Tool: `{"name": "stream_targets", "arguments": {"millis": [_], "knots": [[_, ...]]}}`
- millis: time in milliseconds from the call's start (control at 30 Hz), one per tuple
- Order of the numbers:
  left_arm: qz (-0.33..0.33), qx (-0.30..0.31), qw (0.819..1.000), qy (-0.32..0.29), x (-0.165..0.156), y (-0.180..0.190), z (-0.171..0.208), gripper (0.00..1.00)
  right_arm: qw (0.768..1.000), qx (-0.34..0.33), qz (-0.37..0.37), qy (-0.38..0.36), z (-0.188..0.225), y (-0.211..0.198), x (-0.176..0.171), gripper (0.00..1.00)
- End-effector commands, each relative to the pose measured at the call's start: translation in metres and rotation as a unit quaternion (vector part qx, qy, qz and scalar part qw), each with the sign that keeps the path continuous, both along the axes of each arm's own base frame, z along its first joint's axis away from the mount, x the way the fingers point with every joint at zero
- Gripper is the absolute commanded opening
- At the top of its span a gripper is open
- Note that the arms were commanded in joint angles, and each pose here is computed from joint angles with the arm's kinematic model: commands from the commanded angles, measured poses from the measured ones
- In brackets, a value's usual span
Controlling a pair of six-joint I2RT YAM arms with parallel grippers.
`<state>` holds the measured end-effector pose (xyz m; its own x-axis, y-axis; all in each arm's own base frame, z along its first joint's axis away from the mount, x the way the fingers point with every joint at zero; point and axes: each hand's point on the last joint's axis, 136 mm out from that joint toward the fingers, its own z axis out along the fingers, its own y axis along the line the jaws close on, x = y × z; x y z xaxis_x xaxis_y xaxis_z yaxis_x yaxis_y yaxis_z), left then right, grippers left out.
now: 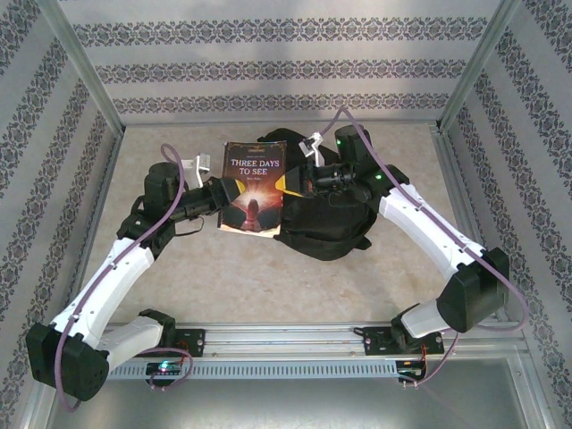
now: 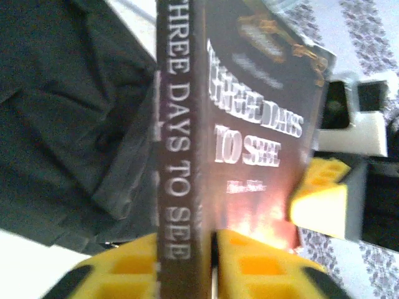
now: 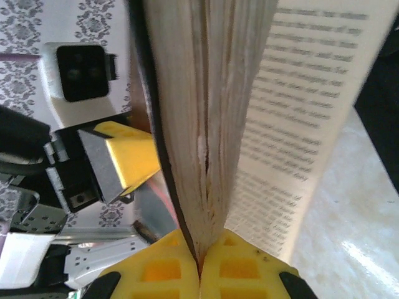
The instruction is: Pack the student bag
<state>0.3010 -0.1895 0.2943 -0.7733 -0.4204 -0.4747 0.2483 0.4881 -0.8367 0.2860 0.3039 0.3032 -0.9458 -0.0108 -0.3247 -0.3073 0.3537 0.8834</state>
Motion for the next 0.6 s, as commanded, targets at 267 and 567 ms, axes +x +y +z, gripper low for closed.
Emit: {"name": "stream_targets", "arguments": {"millis": [267, 567], "knots": [[-0.022, -0.113, 0.988, -0.106, -0.004, -0.008, 0.061, 0.00, 0.996, 0.027, -0.071, 0.035, -0.002, -0.001, 0.013, 0.77], [0.002, -0.143, 0.984, -0.107, -0.002, -0.002, 0.067, 0.00, 0.986, 0.139, -0.028, 0.090, 0.004, 0.025, 0.009, 0.85]]}}
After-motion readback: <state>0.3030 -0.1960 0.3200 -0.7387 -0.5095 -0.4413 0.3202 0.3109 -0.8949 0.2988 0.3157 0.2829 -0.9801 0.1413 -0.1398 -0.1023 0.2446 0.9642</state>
